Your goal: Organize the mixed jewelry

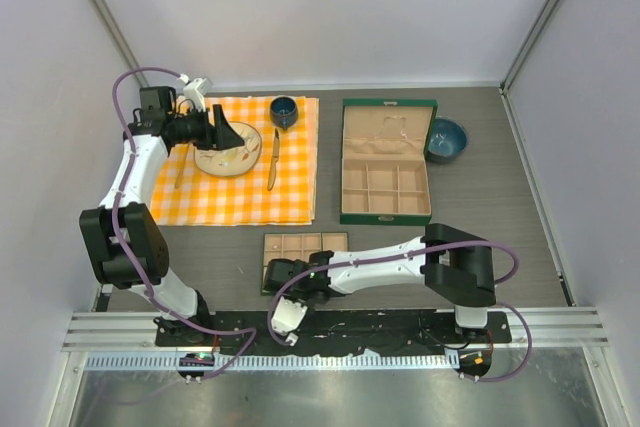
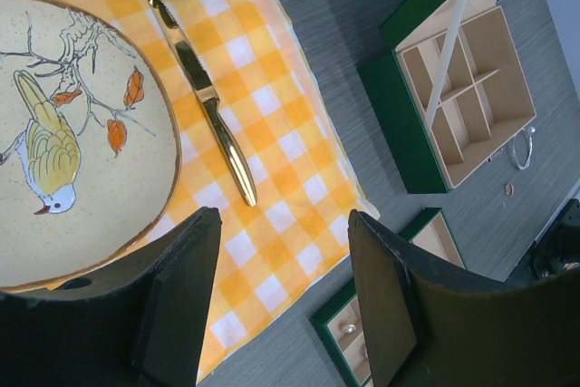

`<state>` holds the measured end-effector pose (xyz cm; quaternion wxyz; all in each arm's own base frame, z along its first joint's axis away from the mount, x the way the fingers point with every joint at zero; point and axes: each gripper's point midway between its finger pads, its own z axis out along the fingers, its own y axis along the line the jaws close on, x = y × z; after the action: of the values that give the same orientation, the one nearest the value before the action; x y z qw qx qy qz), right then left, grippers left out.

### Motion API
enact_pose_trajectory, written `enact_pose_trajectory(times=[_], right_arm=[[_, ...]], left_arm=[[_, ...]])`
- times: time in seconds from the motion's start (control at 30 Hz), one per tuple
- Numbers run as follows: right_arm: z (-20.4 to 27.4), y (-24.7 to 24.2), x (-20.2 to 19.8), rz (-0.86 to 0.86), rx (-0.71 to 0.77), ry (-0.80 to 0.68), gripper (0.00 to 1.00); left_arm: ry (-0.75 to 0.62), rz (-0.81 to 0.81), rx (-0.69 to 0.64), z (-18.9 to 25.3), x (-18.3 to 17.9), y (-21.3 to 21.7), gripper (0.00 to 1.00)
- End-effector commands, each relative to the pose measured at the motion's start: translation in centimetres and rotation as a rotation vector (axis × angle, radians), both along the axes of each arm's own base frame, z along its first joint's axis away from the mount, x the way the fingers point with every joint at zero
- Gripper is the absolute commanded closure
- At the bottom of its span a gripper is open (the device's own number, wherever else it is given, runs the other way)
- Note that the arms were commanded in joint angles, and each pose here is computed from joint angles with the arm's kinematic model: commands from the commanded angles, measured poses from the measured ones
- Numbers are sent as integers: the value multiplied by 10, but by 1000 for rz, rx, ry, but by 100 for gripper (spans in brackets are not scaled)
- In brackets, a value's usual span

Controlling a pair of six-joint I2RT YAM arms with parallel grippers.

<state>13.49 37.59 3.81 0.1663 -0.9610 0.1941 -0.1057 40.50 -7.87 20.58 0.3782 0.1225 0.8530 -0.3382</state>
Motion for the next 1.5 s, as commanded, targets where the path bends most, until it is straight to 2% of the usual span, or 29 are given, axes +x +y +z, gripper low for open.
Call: enact_pose_trajectory(times=[0.0,0.43,1.07,1.47], right_arm=[[10,3,-12,-17,9,56,61],[30,10,9,-28,46,1,59],[45,-3,11,-68,41,-7,59],[80,17,13,-175,165,30,59]], left_arm=[[-64,-3,-4,18,2,2,37],[-63,7,0,18,2,4,38],[-60,8,2,17,3,4,37],[-46,12,5,12,1,4,37]])
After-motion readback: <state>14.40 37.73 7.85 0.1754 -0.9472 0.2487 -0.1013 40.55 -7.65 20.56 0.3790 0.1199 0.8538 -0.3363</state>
